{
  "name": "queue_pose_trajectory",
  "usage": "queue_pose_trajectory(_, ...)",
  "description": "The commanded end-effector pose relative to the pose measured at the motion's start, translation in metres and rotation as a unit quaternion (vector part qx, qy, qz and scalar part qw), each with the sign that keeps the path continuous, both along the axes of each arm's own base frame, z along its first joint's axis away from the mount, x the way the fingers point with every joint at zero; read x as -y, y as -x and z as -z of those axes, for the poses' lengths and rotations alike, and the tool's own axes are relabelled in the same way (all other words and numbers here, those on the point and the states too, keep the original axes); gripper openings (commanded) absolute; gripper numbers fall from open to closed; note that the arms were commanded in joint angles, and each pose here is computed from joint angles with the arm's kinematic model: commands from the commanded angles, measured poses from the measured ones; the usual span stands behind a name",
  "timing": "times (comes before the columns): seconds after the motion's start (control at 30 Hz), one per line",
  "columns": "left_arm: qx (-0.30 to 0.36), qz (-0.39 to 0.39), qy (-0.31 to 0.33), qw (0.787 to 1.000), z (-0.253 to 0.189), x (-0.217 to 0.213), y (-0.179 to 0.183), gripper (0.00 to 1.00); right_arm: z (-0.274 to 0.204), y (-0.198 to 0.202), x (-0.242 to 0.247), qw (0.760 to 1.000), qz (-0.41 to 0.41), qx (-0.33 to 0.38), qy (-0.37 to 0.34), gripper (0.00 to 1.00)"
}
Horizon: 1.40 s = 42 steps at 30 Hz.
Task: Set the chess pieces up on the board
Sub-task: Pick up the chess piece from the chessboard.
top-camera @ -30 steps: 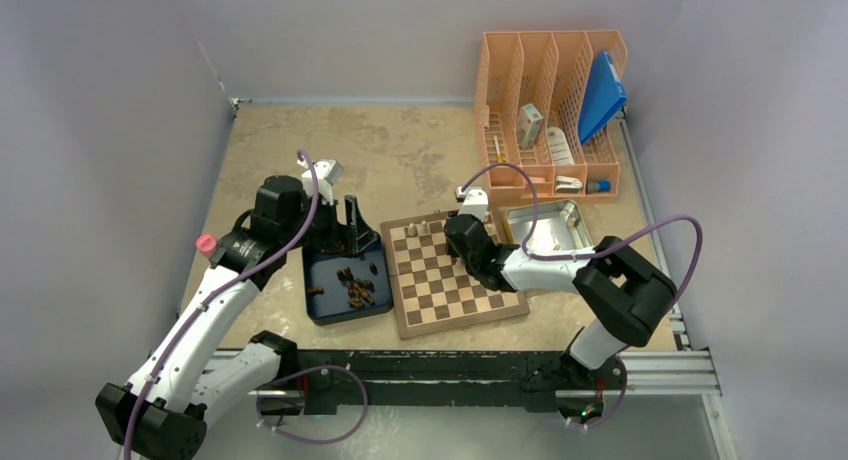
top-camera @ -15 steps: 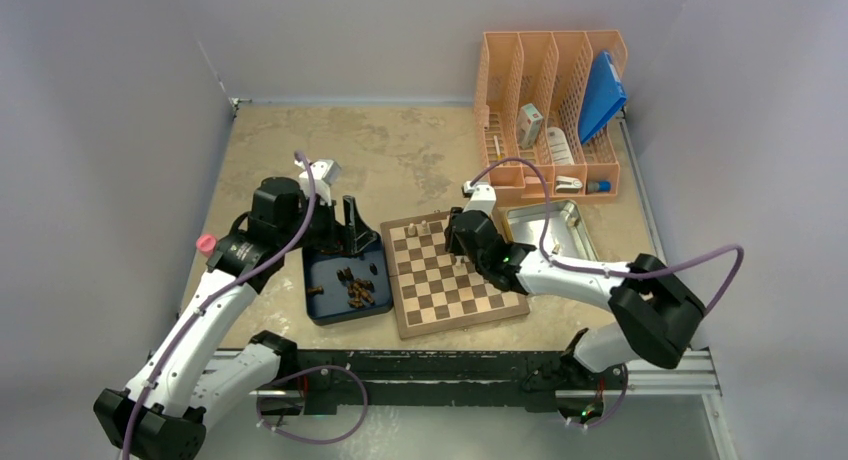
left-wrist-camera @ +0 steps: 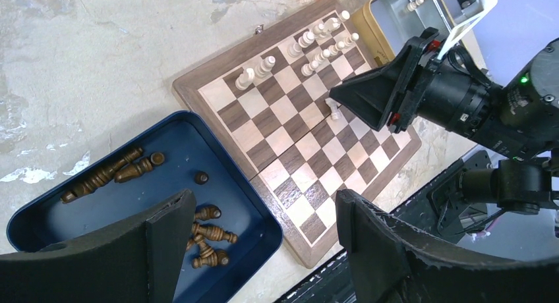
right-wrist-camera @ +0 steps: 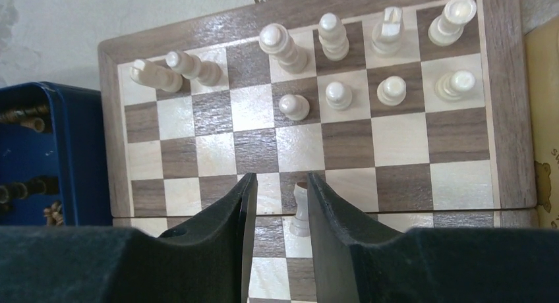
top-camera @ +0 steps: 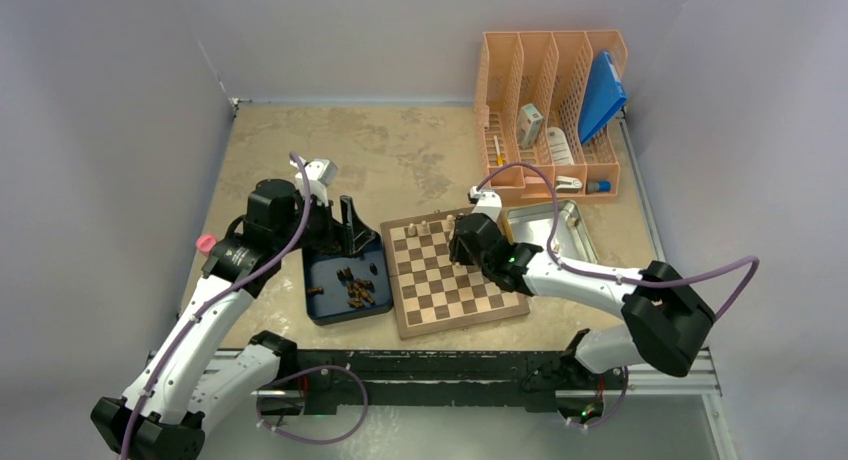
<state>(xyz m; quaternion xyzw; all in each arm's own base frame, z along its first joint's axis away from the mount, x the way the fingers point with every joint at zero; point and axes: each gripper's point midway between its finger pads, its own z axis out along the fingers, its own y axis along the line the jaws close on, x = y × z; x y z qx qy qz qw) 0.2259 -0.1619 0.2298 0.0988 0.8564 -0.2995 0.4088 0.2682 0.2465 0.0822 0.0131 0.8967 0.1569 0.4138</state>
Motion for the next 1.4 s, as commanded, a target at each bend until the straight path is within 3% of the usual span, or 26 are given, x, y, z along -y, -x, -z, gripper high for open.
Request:
queue_pose_trajectory(0.0,0.031,0.008,0.001,0.999,-0.01,0.001,-0.005,0.77,0.004,0.003,-0.007,1.0,0.001,-0.019,-0.008,0.37)
queue_pose_trajectory(0.37,0.038,0.008,0.005,0.999,-0.012,0.001,-0.004,0.76,0.026,0.0,0.004,0.999,0.025,-0.028,0.024,0.35)
queue_pose_trajectory(0.87,0.031,0.006,0.008,0.999,-0.01,0.003,-0.007,0.74,0.035,0.026,0.001,0.998,-0.016,-0.048,0.044,0.35)
queue_pose_trajectory(1.1,0.026,0.004,0.009,1.0,-0.009,0.003,-0.007,0.74,0.038,0.031,0.004,0.997,0.011,-0.047,0.067,0.27)
queue_pose_trajectory(1.23,0.025,0.01,0.013,1.0,-0.008,0.005,-0.006,0.72,0.034,0.031,-0.004,0.997,-0.008,-0.037,0.066,0.18)
queue_pose_trajectory(1.37,0.042,0.055,0.032,0.997,-0.018,0.016,0.001,0.71,0.013,0.034,-0.02,0.998,-0.046,-0.019,0.038,0.16)
